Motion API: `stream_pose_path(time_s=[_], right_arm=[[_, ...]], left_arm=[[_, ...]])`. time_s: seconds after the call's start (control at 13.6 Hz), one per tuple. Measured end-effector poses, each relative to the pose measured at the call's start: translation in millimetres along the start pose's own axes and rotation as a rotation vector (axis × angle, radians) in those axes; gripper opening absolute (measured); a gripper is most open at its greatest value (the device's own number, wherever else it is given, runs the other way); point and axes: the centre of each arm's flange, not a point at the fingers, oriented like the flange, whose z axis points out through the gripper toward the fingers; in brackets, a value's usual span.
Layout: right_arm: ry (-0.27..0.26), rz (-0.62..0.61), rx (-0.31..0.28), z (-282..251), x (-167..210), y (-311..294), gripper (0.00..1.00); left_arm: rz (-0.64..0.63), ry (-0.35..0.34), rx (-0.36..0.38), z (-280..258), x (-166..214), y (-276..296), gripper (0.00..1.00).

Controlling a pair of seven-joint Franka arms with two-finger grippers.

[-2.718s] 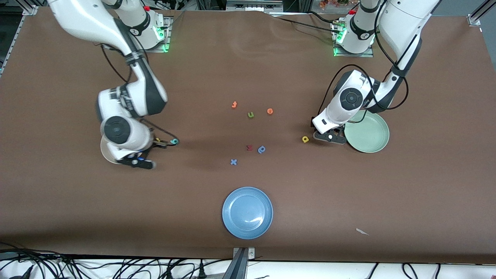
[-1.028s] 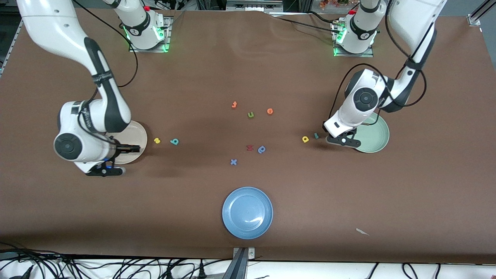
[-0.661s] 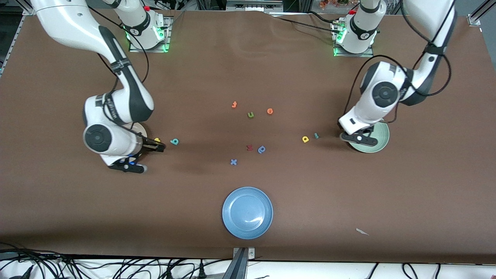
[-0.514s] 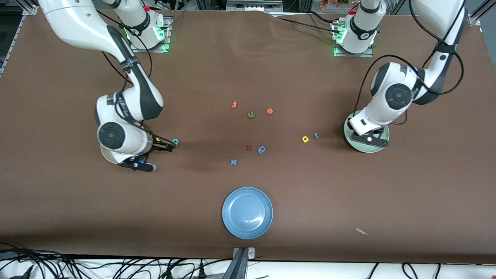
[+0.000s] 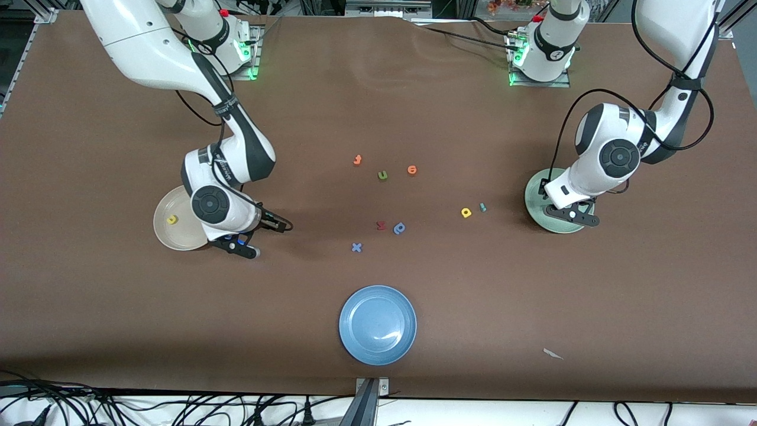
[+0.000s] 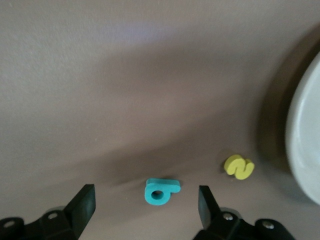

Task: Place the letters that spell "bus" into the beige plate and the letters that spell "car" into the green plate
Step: 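Grasp the teal b with the right gripper while the left gripper grasps the i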

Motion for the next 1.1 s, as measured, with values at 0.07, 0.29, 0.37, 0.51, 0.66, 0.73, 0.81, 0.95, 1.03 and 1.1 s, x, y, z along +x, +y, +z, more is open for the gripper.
stream_pose_path(time_s=[0.07, 0.29, 0.37, 0.51, 0.66, 0.73, 0.81, 0.95, 1.03, 1.1], right_arm=[[0.001, 0.003, 0.001, 3.7, -1.6, 0.5, 0.92], [0.001, 0.005, 0.003, 17.5, -6.8, 4.3, 0.89], [0.0, 0.005, 0.002, 21.5, -8.6, 5.5, 0.88], [-0.004, 0.005, 0.0, 25.6, -10.7, 6.9, 0.85], [-0.002, 0.005, 0.002, 25.1, -10.6, 6.7, 0.81], [-0.002, 0.005, 0.002, 25.0, -10.6, 6.7, 0.81], [-0.001, 0.004, 0.003, 24.8, -10.7, 6.4, 0.77], [0.006, 0.004, 0.01, 26.3, -11.5, 6.2, 0.76], [0.01, 0.003, 0.015, 28.3, -12.4, 6.2, 0.76], [0.012, 0.002, 0.017, 30.1, -13.4, 6.5, 0.76]], left_arm=[[-0.003, 0.002, -0.002, -0.6, 0.5, 0.3, 0.8], [-0.076, 0.021, -0.091, -6.3, 6.8, 12.9, 0.8], [-0.092, 0.037, -0.122, -9.2, 12.4, 23.0, 0.81], [-0.086, 0.075, -0.145, -7.1, 23.8, 44.2, 0.81], [-0.09, 0.094, -0.153, 5.4, 32.7, 67.5, 0.81], [-0.105, 0.097, -0.16, 12.0, 37.8, 81.8, 0.81], [-0.121, 0.096, -0.166, 16.9, 42.8, 96.1, 0.81], [-0.153, 0.088, -0.172, 21.8, 49.1, 116.9, 0.81], [-0.163, 0.086, -0.173, 22.6, 50.1, 121.2, 0.8], [-0.167, 0.084, -0.173, 23.3, 50.3, 123.0, 0.79]])
